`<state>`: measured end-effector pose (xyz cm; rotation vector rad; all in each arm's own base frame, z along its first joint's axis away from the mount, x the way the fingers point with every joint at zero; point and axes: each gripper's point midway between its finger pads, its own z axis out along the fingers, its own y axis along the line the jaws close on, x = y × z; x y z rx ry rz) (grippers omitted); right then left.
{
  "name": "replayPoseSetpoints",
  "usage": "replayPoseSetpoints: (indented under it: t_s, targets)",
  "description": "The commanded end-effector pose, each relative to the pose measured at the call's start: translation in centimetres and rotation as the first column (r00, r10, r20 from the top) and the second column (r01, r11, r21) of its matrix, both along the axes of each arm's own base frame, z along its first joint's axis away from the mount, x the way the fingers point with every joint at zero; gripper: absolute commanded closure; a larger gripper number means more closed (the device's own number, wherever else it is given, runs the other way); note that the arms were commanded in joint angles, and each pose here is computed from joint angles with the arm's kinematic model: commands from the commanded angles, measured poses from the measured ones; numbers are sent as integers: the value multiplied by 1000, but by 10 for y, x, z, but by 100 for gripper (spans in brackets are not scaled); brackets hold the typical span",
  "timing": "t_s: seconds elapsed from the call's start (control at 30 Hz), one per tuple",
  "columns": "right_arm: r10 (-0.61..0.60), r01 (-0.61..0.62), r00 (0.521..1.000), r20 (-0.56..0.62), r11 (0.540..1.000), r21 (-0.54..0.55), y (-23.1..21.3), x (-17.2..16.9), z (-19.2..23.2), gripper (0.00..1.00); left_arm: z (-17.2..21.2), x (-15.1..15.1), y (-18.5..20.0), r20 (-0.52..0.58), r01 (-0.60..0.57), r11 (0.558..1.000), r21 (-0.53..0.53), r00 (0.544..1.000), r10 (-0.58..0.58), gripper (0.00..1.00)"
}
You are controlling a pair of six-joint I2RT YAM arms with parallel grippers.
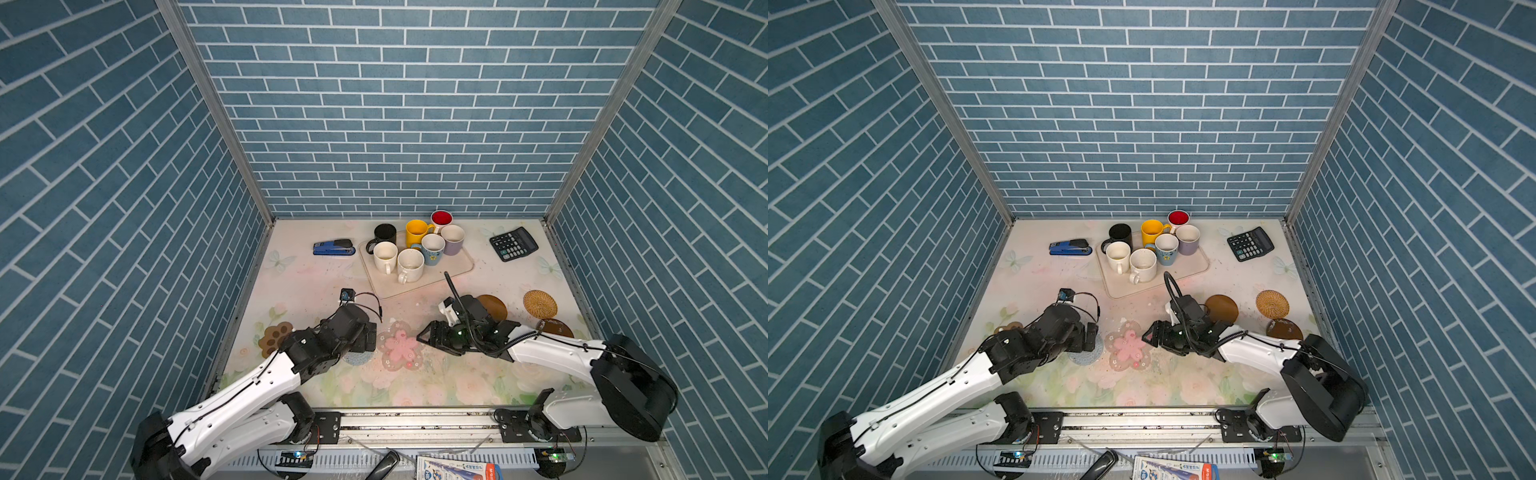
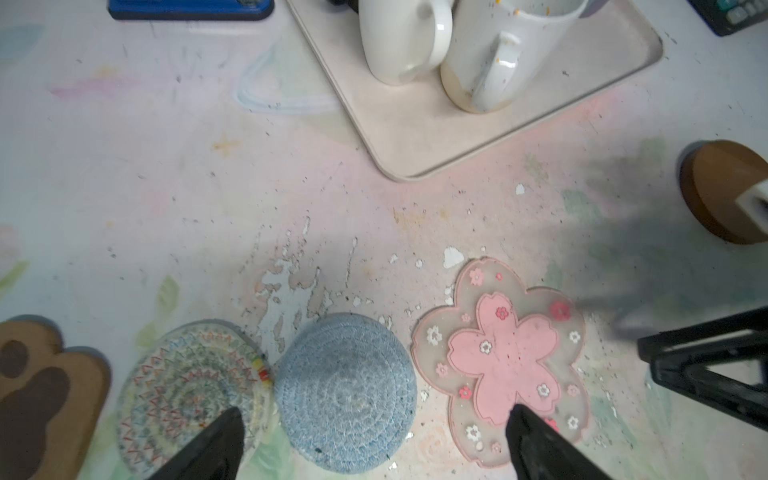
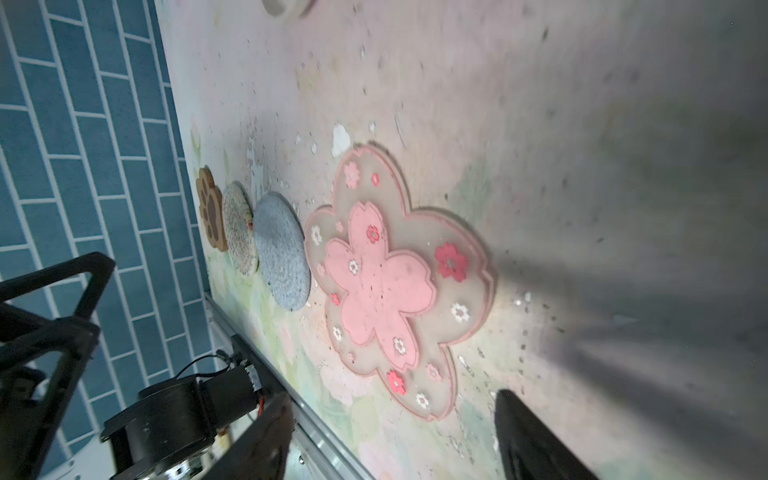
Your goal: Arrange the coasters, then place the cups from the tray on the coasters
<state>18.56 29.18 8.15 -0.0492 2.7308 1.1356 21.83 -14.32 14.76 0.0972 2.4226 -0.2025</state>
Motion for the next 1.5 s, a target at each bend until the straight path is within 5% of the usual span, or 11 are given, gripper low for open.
replayPoseSetpoints:
  t_s: [0.0, 0.3, 0.53, 0.73, 1.17, 1.47]
  targets:
    - [59, -36, 993, 107, 978, -204, -31, 6, 12, 21, 16, 9, 18, 20, -84, 992, 96, 996, 82, 1]
    - [54, 16, 976, 212, 950, -313, -77, 37, 50, 19, 50, 20, 3, -24, -73, 990, 123, 997, 76, 1]
    - [-43, 127, 968, 247, 933, -336, -117, 68, 52, 17, 60, 12, -14, -114, 52, 992, 119, 993, -38, 1]
    - [-130, 249, 948, 292, 874, -418, -153, 101, 55, 17, 65, 9, -30, -116, 74, 997, 12, 991, -72, 1]
    - [-287, 383, 921, 263, 790, -479, -203, 171, 37, 16, 61, 19, -34, -34, 116, 993, 23, 993, -115, 1]
    - [-362, 428, 903, 230, 731, -532, -223, 201, 1, 15, 28, 22, -40, -75, 132, 990, 52, 989, -128, 1]
